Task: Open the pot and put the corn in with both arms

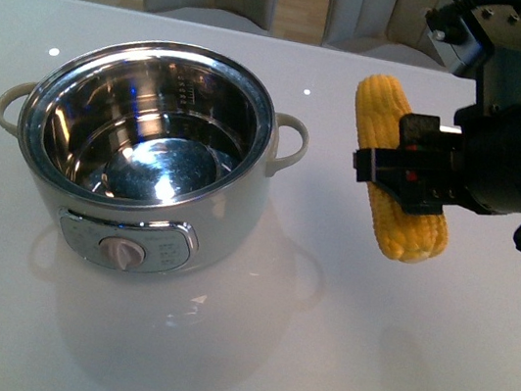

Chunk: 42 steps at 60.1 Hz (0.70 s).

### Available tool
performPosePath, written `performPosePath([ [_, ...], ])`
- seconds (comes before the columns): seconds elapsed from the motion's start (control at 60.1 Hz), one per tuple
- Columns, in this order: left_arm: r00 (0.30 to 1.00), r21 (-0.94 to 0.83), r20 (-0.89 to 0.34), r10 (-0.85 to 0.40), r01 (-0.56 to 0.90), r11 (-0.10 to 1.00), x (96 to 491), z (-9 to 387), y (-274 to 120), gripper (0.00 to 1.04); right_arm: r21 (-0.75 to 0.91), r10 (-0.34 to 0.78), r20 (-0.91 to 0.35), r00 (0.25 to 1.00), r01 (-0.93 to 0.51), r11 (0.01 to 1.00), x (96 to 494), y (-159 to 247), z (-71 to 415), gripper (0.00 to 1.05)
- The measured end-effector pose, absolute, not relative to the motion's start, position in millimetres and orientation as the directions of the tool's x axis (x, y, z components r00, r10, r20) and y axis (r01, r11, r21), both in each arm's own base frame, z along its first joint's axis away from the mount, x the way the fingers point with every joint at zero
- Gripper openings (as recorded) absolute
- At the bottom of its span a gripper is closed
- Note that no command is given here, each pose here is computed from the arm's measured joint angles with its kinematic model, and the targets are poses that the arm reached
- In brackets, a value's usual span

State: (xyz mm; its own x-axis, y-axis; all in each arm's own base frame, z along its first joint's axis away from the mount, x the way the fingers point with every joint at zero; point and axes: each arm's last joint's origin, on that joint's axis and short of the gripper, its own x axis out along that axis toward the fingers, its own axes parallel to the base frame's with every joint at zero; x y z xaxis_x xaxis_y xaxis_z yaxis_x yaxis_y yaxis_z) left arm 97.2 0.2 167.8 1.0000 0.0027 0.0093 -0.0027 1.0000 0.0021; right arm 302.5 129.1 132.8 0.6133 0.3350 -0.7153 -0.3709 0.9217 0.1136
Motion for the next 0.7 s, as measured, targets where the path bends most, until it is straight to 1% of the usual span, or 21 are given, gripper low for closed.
performPosePath([
  [0.333, 1.0, 0.002, 0.009, 0.003, -0.003, 1.0, 97, 168, 0, 0.98, 0.194, 0.398, -0.684, 0.611, -0.374, 0.907, 307, 159, 155, 0.22],
  [0.449, 1.0, 0.002, 0.009, 0.003, -0.003, 1.0, 97, 168, 0, 0.98, 0.261, 0.444, -0.656, 0.61, -0.369, 0.892, 316, 170, 165, 0.21],
  [0.698, 1.0, 0.002, 0.009, 0.003, -0.003, 1.0, 97, 168, 0, 0.98, 0.346, 0.487, -0.649, 0.584, -0.343, 0.873, 328, 189, 161, 0.21],
])
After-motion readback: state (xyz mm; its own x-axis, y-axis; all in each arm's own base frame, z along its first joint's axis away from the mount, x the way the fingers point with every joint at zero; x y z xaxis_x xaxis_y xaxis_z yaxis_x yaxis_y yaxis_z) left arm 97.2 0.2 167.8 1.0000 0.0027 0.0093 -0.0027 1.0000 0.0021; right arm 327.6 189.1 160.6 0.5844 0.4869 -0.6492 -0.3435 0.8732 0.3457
